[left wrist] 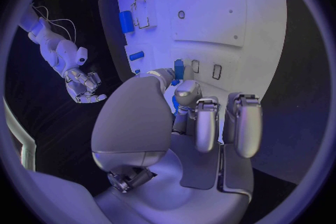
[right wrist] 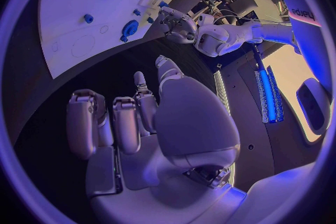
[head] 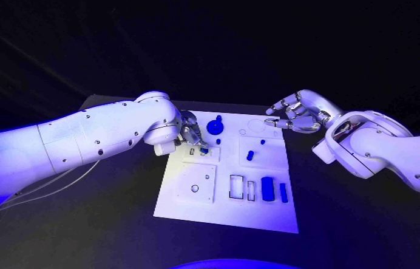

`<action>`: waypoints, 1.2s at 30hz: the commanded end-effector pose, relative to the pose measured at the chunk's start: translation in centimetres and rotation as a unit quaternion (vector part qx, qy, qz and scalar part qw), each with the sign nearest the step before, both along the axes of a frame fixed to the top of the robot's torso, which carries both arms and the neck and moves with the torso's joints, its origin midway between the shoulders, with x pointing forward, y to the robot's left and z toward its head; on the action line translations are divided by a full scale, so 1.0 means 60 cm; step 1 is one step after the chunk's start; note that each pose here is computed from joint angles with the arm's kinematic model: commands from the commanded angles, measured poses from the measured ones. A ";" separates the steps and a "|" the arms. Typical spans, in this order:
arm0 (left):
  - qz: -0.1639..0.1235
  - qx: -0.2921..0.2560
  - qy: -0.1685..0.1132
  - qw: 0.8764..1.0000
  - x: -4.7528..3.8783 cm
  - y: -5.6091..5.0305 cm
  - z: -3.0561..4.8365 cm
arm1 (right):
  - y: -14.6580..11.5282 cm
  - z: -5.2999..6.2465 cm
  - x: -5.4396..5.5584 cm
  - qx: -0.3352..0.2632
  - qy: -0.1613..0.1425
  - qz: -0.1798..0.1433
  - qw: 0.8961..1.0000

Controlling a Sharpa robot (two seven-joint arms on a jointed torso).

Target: Assemble the parts on the task board

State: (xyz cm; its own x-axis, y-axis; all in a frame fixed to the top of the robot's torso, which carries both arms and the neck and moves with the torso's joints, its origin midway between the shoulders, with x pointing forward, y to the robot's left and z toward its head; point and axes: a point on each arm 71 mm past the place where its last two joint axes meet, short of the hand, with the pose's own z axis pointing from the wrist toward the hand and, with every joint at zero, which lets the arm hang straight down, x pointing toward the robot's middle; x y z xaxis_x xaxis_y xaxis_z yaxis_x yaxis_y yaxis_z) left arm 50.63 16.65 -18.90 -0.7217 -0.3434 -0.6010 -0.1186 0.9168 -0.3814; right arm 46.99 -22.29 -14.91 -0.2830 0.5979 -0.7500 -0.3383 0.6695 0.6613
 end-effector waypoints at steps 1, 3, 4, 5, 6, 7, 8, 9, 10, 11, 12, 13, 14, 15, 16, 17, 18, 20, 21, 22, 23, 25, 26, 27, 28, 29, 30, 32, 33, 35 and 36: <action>0.012 -0.020 -0.027 0.999 -0.002 -0.002 0.006 | 0.001 -0.001 -0.001 -0.003 0.001 0.006 1.000; 0.009 -0.013 -0.038 0.999 -0.004 -0.001 0.006 | 0.001 -0.001 -0.001 -0.003 0.001 0.006 1.000; 0.008 -0.010 -0.043 0.999 -0.005 0.000 0.006 | 0.001 -0.001 -0.001 -0.003 0.001 0.006 1.000; 0.006 -0.006 -0.049 0.999 -0.006 0.001 0.005 | 0.001 -0.001 -0.001 -0.003 0.001 0.006 1.000; 0.005 -0.004 -0.053 0.999 -0.007 0.001 0.005 | 0.001 -0.001 -0.001 -0.003 0.001 0.006 1.000; 0.004 -0.001 -0.058 0.998 -0.007 0.001 0.004 | 0.001 -0.001 -0.001 -0.003 0.001 0.006 1.000; 0.002 0.003 -0.062 0.998 -0.009 0.001 0.003 | 0.001 -0.002 -0.001 -0.003 0.001 0.007 1.000; -0.001 0.007 -0.067 0.998 -0.010 0.000 0.002 | 0.001 -0.002 -0.001 -0.003 0.001 0.007 1.000; -0.003 0.011 -0.071 0.997 -0.012 0.000 0.000 | 0.001 -0.002 -0.002 -0.003 0.000 0.007 1.000; -0.005 0.015 -0.074 0.997 -0.014 -0.001 -0.002 | 0.001 -0.002 -0.002 -0.002 0.000 0.007 1.000; -0.006 0.017 -0.076 0.997 -0.016 -0.001 -0.005 | 0.001 -0.002 -0.002 -0.002 0.000 0.007 1.000; -0.007 0.020 -0.078 0.997 -0.017 -0.001 -0.007 | 0.001 -0.002 -0.002 -0.002 0.000 0.007 1.000; -0.008 0.022 -0.080 0.997 -0.018 -0.002 -0.010 | 0.001 -0.002 -0.002 -0.002 0.000 0.007 1.000; -0.008 0.023 -0.082 0.996 -0.019 -0.002 -0.012 | 0.001 -0.002 -0.002 -0.002 0.000 0.007 1.000; -0.008 0.025 -0.084 0.996 -0.020 -0.002 -0.015 | 0.001 -0.002 -0.002 -0.002 -0.001 0.007 1.000; -0.008 0.026 -0.085 0.996 -0.021 -0.003 -0.018 | 0.001 -0.002 -0.003 -0.002 -0.001 0.007 1.000; -0.008 0.026 -0.086 0.996 -0.022 -0.003 -0.020 | 0.001 -0.002 -0.003 -0.002 -0.001 0.007 1.000; -0.007 0.027 -0.087 0.996 -0.022 -0.003 -0.023 | 0.001 -0.002 -0.003 -0.002 -0.002 0.007 1.000; -0.007 0.027 -0.087 0.996 -0.023 -0.003 -0.025 | 0.001 -0.001 -0.003 -0.003 -0.002 0.007 1.000; -0.006 0.028 -0.087 0.996 -0.023 -0.003 -0.026 | 0.001 -0.001 -0.003 -0.003 -0.002 0.007 1.000; -0.006 0.029 -0.087 0.996 -0.023 -0.003 -0.027 | 0.001 -0.001 -0.003 -0.003 -0.002 0.007 1.000; -0.007 0.031 -0.085 0.996 -0.023 -0.002 -0.029 | 0.001 -0.002 -0.003 -0.003 -0.002 0.007 1.000; -0.007 0.032 -0.085 0.996 -0.023 -0.002 -0.029 | 0.000 -0.002 -0.003 -0.003 -0.002 0.007 1.000; -0.007 0.033 -0.084 0.996 -0.023 -0.002 -0.030 | 0.000 -0.002 -0.003 -0.003 -0.002 0.007 1.000; -0.007 0.034 -0.083 0.996 -0.023 -0.002 -0.030 | 0.000 -0.002 -0.003 -0.003 -0.002 0.007 1.000; -0.007 0.035 -0.083 0.996 -0.023 -0.001 -0.031 | 0.000 -0.002 -0.003 -0.003 -0.002 0.007 1.000; -0.006 0.035 -0.083 0.996 -0.023 -0.001 -0.031 | 0.000 -0.002 -0.003 -0.003 -0.002 0.007 1.000; -0.006 0.036 -0.083 0.996 -0.023 0.000 -0.032 | 0.001 -0.002 -0.003 -0.003 -0.002 0.007 1.000; -0.005 0.036 -0.083 0.996 -0.023 0.001 -0.032 | 0.001 -0.002 -0.003 -0.003 -0.002 0.007 1.000; -0.003 0.035 -0.082 0.996 -0.022 0.002 -0.032 | 0.001 -0.002 -0.003 -0.003 -0.002 0.007 1.000; -0.003 0.034 -0.081 0.996 -0.022 0.002 -0.032 | 0.001 -0.002 -0.003 -0.004 -0.002 0.007 1.000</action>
State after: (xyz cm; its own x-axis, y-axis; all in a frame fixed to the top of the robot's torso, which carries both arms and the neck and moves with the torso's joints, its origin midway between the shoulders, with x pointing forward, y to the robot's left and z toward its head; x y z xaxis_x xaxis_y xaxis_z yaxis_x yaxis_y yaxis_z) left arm 49.26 16.84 -20.87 -0.6225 -0.2954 -0.7247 -0.0612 0.9415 -0.3313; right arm 46.88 -22.38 -15.02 -0.2837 0.5972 -0.7502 -0.3380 0.6699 0.6611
